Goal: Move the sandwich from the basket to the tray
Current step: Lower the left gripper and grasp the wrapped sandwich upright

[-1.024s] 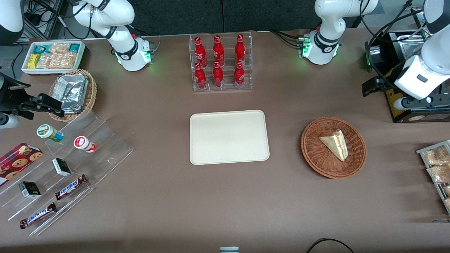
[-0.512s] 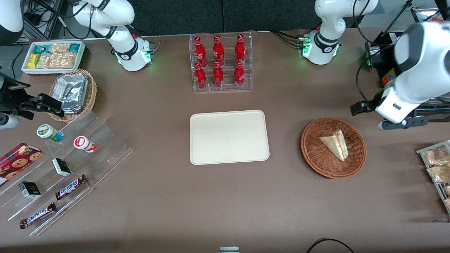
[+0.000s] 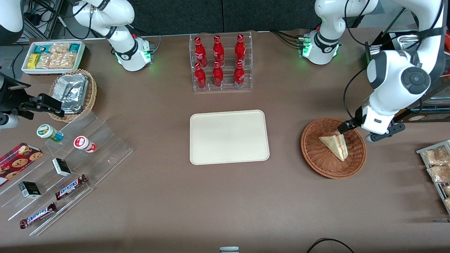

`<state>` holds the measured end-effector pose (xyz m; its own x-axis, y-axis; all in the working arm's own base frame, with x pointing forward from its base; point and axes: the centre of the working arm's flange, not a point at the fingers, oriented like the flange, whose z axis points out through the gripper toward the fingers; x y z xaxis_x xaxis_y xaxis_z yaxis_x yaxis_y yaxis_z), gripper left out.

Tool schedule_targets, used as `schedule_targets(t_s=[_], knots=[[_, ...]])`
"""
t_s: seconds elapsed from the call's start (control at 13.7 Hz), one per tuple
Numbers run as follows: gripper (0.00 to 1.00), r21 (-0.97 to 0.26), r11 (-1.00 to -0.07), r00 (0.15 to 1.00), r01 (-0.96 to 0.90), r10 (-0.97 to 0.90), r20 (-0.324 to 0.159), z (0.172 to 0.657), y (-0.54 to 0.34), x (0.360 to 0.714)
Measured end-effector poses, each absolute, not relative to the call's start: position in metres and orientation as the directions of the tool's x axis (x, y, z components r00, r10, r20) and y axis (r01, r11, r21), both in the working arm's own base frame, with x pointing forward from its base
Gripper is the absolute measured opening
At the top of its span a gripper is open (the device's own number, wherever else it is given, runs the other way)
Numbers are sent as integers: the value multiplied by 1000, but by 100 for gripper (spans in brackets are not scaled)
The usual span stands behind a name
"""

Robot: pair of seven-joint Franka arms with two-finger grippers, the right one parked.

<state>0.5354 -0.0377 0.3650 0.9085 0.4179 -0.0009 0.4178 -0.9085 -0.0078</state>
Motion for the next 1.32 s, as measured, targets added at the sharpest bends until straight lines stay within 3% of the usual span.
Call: schedule_targets(t_s=[0.22,1.1,1.17,1.32], knots=[[100,-19,-850,850,527,526,38,337,-39,543],[98,-44,-816,816,576,577,-9,257,-46,534],[94,-48,-816,816,576,577,-15,253,-46,534],[72,-52,-816,817,575,577,-19,251,-46,533]])
